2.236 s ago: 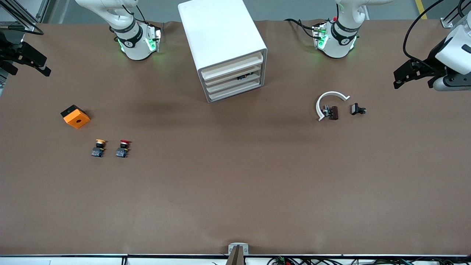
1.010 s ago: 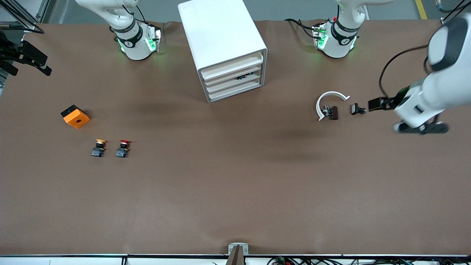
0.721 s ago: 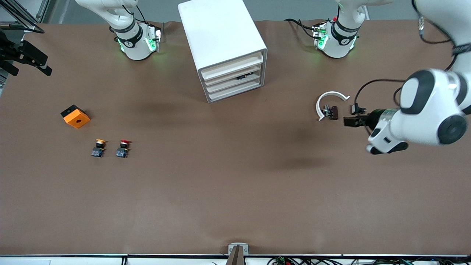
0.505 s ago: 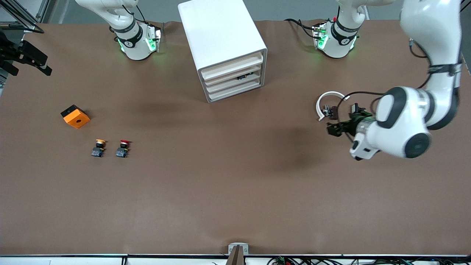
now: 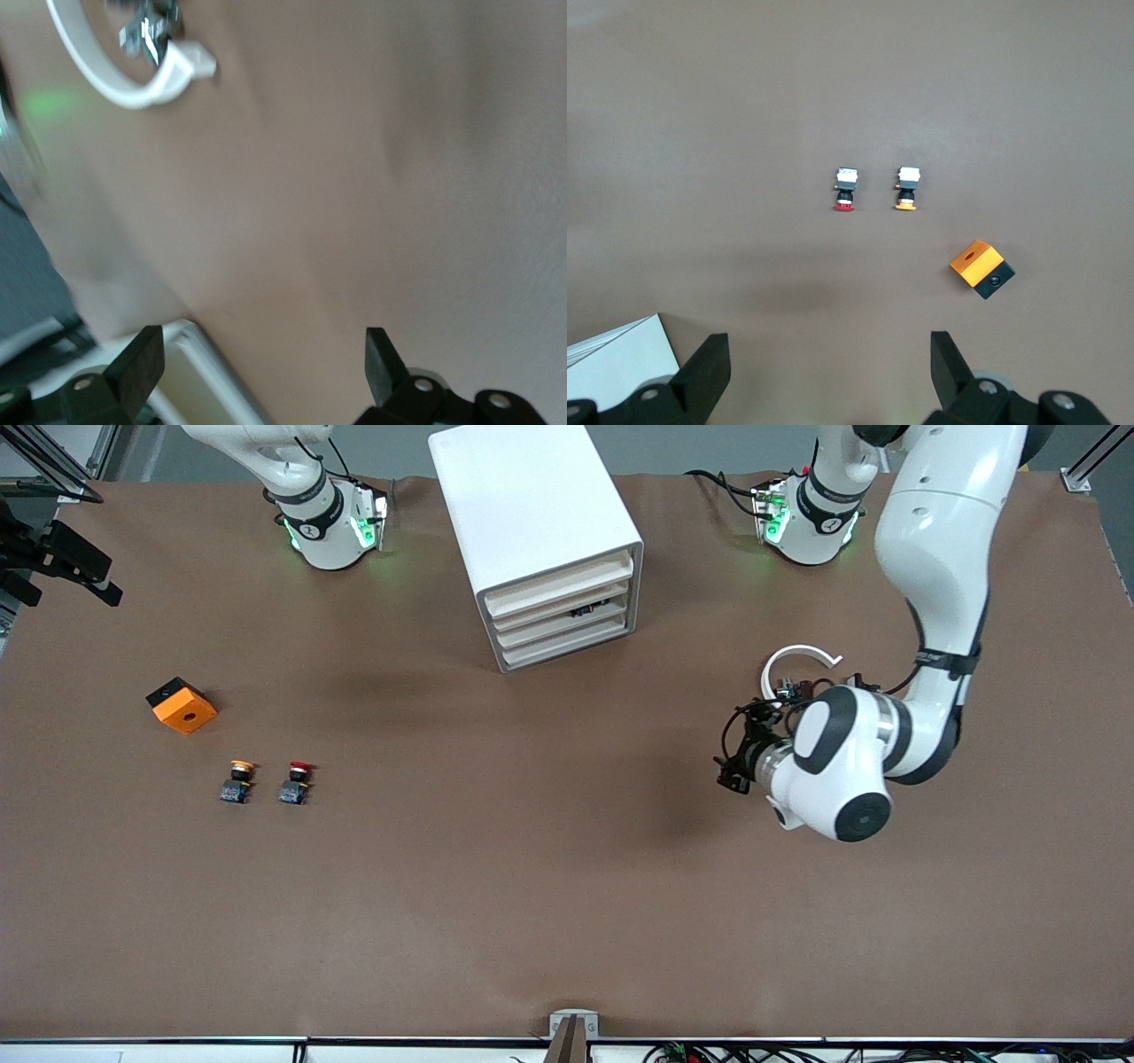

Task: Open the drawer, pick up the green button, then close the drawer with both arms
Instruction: 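Reach the left gripper to the white cabinet's drawer handle and grasp it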

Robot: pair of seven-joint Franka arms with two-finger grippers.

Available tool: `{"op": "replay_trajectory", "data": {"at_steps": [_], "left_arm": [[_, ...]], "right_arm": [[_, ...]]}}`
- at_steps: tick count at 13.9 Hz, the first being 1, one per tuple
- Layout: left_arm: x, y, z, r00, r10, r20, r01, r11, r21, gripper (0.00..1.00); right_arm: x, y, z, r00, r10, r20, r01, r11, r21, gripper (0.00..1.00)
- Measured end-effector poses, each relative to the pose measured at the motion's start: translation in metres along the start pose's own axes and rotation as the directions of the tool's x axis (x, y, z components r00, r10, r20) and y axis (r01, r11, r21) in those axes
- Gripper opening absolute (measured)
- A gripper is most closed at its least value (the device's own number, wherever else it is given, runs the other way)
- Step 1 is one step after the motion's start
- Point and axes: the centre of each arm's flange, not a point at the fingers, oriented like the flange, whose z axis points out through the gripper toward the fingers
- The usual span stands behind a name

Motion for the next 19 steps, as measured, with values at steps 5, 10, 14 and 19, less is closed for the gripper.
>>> {"op": "replay_trajectory", "data": {"at_steps": [5, 10, 14, 19], "left_arm": [[-0.061, 0.008, 0.054, 0.985, -0.143, 0.093, 0.135, 0.987, 0.086, 1.00], [-0.094, 0.020, 0.099, 0.908, -0.348, 0.234, 0.302, 0.929, 0.212, 1.00], [-0.155, 0.012, 0.131, 0.834, -0.428, 0.348, 0.324, 0.891, 0.319, 1.00], [-0.183, 0.001, 0.163, 0.815, -0.501, 0.291, 0.378, 0.841, 0.388, 1.00]], "right_arm": [[-0.001, 0.003, 0.002, 1.000, 0.005, 0.012, -0.005, 1.000, 0.000, 1.00], [0.009, 0.005, 0.018, 0.999, 0.010, 0.045, -0.010, 1.000, -0.001, 1.00], [0.010, 0.008, 0.018, 0.999, 0.014, 0.045, -0.014, 1.000, 0.000, 1.00], [0.029, 0.010, 0.054, 0.994, 0.018, 0.109, -0.018, 1.000, -0.002, 1.00]]}}
